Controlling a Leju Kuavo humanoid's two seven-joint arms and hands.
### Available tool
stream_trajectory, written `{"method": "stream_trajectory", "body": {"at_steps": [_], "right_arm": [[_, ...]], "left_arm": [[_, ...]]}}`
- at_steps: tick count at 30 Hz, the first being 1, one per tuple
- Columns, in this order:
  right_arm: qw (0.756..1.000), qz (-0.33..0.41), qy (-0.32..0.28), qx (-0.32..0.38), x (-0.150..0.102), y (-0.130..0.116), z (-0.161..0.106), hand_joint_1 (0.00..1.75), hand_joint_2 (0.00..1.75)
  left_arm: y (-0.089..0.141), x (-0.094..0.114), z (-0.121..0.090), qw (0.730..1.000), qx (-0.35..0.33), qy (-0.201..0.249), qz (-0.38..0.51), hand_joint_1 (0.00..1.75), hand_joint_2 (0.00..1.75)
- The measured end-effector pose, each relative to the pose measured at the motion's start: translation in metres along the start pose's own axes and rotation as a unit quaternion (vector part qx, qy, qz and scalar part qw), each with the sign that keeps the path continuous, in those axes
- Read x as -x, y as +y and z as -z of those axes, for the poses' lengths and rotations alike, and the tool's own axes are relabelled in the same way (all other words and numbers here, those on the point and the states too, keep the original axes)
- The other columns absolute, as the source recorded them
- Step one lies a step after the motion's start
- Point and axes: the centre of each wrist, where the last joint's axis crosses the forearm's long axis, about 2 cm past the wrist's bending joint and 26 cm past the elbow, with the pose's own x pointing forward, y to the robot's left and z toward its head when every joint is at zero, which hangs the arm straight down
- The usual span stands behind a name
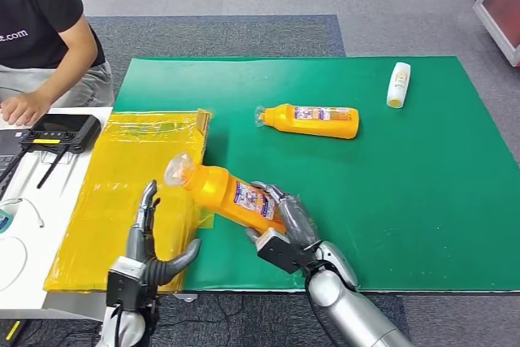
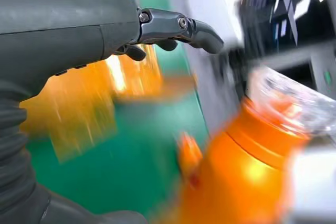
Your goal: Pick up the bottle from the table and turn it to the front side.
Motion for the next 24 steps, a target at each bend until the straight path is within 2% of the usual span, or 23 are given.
{"method": "stream_trajectory", "body": {"at_steps": [2,4,13,19,24], "right_arm": [[1.000,0.010,-0.005,0.003,-0.002,0.003,0.001,1.75,1.75],[1.000,0.017,-0.011,0.007,-0.005,0.005,0.003,1.75,1.75],[0.999,0.031,-0.028,0.019,-0.012,0.009,0.008,1.75,1.75],[0.999,0.035,-0.031,0.025,-0.016,0.011,0.007,1.75,1.75],[0.998,0.040,-0.028,0.033,-0.019,0.016,0.000,1.75,1.75]], "left_arm": [[-0.004,-0.011,0.008,0.996,0.039,-0.022,-0.074,0.00,1.75],[-0.006,-0.020,0.014,0.991,0.066,-0.044,-0.108,0.00,1.75],[-0.013,-0.027,0.024,0.981,0.087,-0.064,-0.161,0.00,1.75],[-0.016,-0.023,0.029,0.984,0.066,-0.059,-0.157,0.00,1.75],[-0.014,-0.019,0.029,0.995,0.024,-0.053,-0.081,0.00,1.75]]}}
